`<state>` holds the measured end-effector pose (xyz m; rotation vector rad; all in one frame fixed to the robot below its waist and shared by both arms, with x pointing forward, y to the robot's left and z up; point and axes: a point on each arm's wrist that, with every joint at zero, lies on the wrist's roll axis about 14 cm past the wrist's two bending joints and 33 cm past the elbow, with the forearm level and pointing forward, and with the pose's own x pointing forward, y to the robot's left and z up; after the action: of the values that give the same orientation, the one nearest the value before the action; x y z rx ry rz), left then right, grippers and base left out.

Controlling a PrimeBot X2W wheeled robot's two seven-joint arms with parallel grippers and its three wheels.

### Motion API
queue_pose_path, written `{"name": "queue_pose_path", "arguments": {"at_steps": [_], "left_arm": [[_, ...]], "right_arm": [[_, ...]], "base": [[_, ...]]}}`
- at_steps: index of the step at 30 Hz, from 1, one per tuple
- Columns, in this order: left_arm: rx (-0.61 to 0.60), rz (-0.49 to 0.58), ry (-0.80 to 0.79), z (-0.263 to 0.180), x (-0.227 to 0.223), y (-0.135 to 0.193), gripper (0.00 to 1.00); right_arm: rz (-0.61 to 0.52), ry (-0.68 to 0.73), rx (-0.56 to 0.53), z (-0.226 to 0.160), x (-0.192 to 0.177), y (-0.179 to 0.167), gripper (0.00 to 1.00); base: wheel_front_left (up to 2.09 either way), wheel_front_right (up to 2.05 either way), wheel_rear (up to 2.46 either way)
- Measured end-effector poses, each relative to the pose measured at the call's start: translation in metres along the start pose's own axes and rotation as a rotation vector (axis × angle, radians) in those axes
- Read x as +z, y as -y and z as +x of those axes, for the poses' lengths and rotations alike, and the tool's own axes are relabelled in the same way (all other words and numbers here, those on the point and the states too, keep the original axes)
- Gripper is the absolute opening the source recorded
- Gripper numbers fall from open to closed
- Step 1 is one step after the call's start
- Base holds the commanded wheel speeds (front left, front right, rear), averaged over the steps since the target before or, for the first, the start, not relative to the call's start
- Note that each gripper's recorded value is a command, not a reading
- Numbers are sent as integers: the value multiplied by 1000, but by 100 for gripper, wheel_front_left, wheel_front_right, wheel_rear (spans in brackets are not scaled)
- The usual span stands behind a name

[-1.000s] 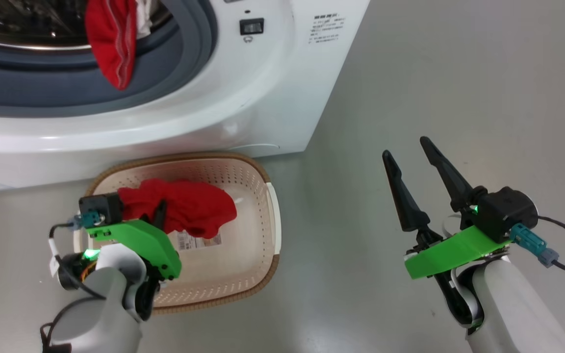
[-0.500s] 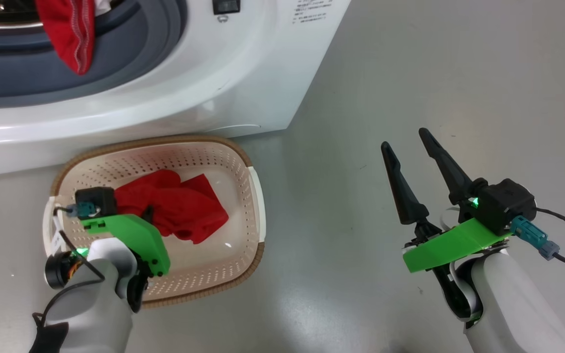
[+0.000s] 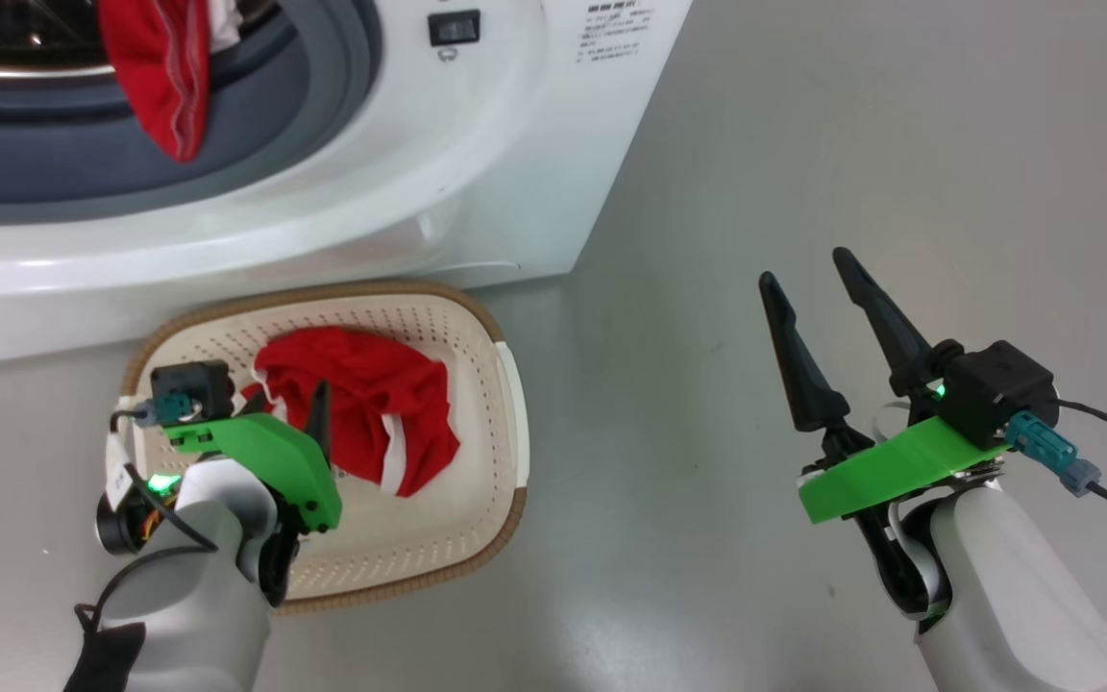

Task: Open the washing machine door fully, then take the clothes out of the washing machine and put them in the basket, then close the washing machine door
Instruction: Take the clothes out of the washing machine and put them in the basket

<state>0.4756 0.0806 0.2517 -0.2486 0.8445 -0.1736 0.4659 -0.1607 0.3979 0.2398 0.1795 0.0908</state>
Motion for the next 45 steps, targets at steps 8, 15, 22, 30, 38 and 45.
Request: {"name": "queue_pose_path", "arguments": {"at_steps": [8, 15, 22, 30, 38, 45], "left_arm": [[-21, -12, 133, -21, 32, 7, 100], [-30, -25, 227, -53, 44, 8, 100], [-42, -45, 411, -89, 84, 6, 100], [-43, -36, 606, -144, 107, 4, 100], [-17, -11, 754, -196, 114, 0, 100], [-11, 1, 851, -230, 118, 3, 100]], "right_arm": [[-6, 45, 4, -6, 21, -4, 100], [-12, 75, 8, -23, 35, -10, 100], [-18, 109, 16, -39, 48, -16, 100], [-42, 147, 18, -63, 62, -21, 100], [-55, 223, 25, -84, 85, -26, 100], [-69, 246, 16, -100, 90, -25, 100]], "base": [[0, 0, 0], [0, 0, 0], [0, 0, 0], [0, 0, 0], [0, 0, 0], [0, 0, 0]]}}
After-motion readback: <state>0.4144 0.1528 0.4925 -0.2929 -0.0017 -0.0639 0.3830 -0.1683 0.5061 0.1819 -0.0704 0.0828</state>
